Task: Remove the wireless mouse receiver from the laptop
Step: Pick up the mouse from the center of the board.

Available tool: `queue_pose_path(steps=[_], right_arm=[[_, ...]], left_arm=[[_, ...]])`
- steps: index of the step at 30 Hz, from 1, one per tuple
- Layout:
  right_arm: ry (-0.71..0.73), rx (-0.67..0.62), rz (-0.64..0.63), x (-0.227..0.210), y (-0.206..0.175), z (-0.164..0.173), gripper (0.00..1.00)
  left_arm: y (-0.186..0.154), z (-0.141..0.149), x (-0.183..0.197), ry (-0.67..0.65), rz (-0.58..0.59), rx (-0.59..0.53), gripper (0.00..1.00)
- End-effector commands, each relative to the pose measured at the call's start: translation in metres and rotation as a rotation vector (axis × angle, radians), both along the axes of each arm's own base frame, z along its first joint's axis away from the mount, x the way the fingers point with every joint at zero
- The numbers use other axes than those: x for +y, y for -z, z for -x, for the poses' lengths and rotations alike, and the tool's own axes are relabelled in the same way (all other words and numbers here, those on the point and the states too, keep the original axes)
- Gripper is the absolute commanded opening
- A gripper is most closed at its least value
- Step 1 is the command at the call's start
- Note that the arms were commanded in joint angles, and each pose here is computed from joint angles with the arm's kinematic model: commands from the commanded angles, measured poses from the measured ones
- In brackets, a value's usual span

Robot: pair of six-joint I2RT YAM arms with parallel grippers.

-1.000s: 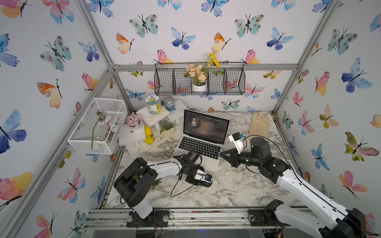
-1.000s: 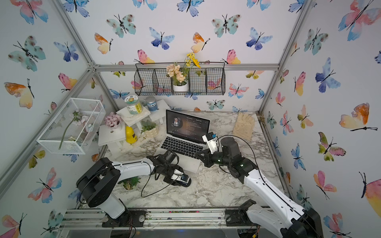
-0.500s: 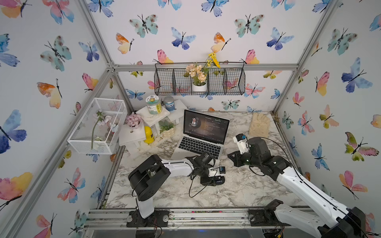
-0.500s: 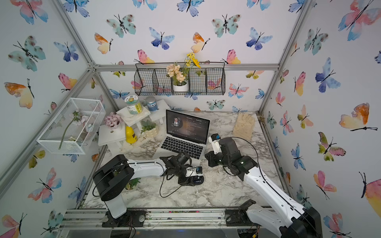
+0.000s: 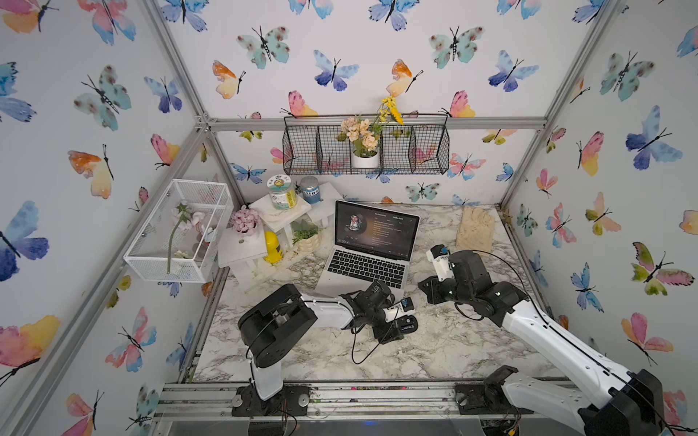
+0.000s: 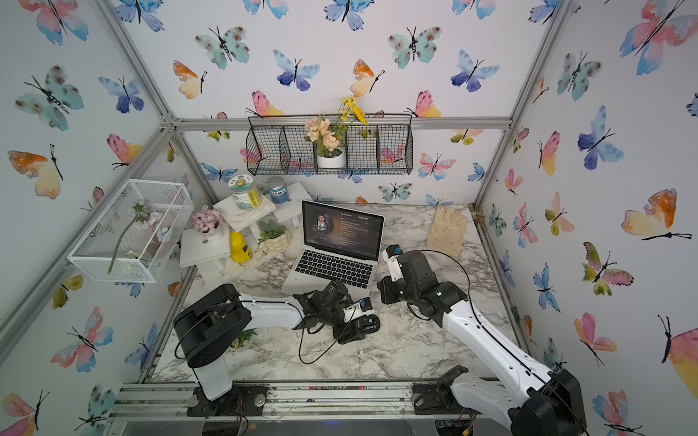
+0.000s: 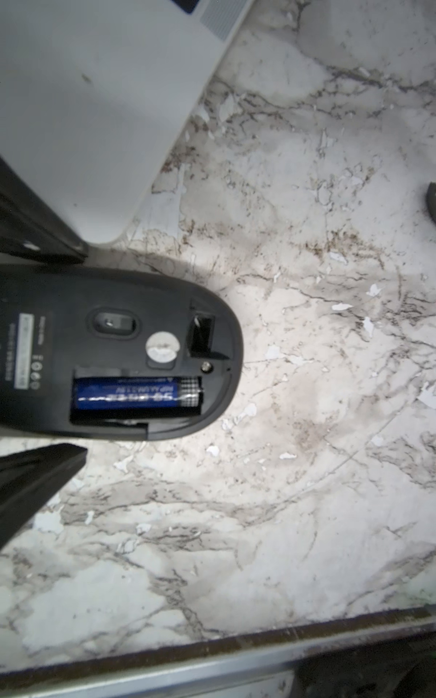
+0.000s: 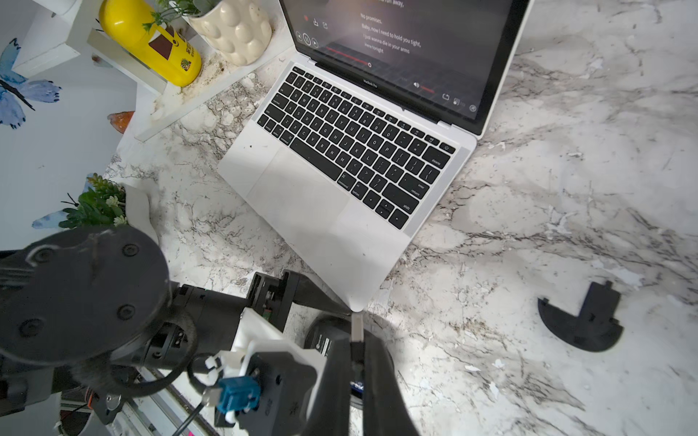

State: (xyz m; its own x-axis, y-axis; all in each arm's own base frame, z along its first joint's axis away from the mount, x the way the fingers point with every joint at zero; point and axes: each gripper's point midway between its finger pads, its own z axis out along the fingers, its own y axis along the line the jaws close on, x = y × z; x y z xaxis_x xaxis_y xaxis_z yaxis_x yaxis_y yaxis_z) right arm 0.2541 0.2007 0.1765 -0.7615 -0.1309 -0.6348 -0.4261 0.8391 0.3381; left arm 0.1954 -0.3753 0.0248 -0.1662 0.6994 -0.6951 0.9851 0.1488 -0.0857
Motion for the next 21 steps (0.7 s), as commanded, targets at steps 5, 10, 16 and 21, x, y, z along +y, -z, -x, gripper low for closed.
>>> queue_pose_path(steps=[5,10,16,21], right_arm=[[0.022,-0.030,0.006,-0.004,-0.008,-0.009,0.02],[0.023,-0.042,-0.014,-0.003,-0.009,-0.010,0.02],[0.029,-0.063,-0.027,-0.002,-0.015,-0.013,0.02],[0.020,-0.068,-0.047,0.000,-0.014,-0.010,0.02]], left_arm=[[0.004,-0.004,0.019,-0.068,0.049,-0.084,0.99],[-0.013,0.002,0.023,-0.064,0.184,-0.161,0.99],[-0.009,0.012,0.026,-0.022,0.262,-0.193,0.99],[-0.003,0.012,0.027,-0.017,0.304,-0.229,0.99]])
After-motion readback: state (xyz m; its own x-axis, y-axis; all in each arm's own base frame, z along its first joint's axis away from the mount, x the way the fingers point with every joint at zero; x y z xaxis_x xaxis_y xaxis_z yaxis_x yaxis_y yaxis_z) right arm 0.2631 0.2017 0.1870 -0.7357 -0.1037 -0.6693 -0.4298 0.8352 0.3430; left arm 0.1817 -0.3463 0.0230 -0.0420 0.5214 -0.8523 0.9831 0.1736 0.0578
